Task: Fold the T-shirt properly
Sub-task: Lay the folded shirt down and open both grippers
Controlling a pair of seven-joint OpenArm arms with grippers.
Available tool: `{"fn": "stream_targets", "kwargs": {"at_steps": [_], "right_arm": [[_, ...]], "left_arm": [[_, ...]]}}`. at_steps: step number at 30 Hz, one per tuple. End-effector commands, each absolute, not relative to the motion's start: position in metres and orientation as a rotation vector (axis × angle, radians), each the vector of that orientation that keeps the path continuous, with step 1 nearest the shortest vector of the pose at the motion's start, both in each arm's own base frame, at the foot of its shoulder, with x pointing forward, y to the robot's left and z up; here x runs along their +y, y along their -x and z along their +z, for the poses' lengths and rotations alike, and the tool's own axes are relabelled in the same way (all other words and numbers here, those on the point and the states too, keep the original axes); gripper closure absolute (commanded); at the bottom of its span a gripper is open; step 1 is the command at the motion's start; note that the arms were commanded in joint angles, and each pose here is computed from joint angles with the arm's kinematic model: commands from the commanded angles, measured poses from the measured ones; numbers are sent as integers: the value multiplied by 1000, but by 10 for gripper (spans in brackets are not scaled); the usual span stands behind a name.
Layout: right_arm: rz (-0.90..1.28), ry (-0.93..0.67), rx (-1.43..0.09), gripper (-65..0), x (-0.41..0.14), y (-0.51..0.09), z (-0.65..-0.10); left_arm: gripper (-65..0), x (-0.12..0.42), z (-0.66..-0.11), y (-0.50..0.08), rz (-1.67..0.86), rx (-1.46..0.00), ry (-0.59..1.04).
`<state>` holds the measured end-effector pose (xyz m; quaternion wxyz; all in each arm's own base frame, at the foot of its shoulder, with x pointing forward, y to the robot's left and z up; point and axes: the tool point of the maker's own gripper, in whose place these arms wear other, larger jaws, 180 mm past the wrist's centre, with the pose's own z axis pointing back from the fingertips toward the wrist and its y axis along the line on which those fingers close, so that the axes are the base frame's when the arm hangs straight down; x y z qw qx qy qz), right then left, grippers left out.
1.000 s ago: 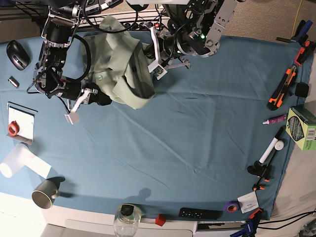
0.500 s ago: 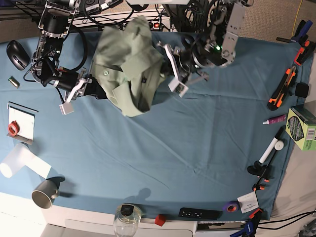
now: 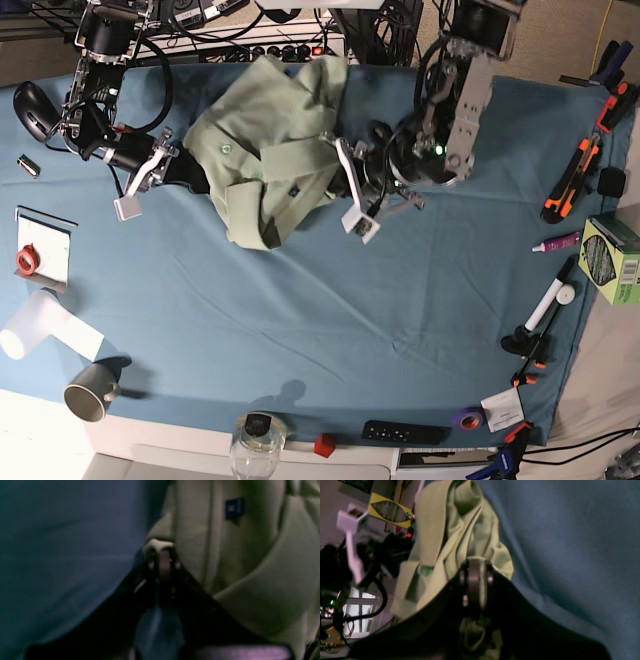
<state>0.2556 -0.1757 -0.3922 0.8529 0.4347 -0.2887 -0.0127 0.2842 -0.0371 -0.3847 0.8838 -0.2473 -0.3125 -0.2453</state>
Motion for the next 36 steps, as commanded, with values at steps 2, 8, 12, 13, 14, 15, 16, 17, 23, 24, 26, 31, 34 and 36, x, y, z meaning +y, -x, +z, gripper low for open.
{"fn": "stream_targets", "kwargs": {"at_steps": [2,8,12,13,14,15,16,17,23,24,26,31,34,36], "right_arm": [[-57,-893,-438,0,-173,-220,-419],[-59,-909,-414,0,-162,-198,-423],[-29,-918,-419,0,-145,-183,-417],[-20,-922,-422,0,-141,-180,-415],[-11,-921,-425,0,-137,-177,-413],[0,-922,-428,0,-133,-174,-411],[15,-917,-431,0,-130,-171,-409],[30,-908,-434,0,-127,-169,-408],[88,-861,-442,0,-123,-164,-402],[95,-854,-444,0,-123,-164,-401],[107,-844,-448,0,-123,-165,-400],[114,-838,-452,0,-123,-166,-399],[115,-838,-452,0,-123,-166,-399],[115,-837,-453,0,-123,-167,-399]], "left_arm": [[0,-40,-371,-306,-511,-706,524],[0,-42,-370,-331,-513,-697,543],[0,-41,-366,-344,-516,-703,538],[0,-41,-364,-347,-514,-706,541],[0,-42,-362,-350,-515,-710,542],[0,-42,-361,-352,-514,-713,544],[0,-42,-359,-355,-515,-716,542],[0,-41,-359,-357,-515,-717,540],[0,-43,-355,-361,-534,-737,548],[0,-43,-355,-361,-533,-737,549],[0,-44,-355,-362,-532,-741,551],[0,-44,-354,-362,-532,-743,552],[0,-44,-354,-362,-532,-743,552],[0,-44,-354,-362,-532,-743,552]]}}
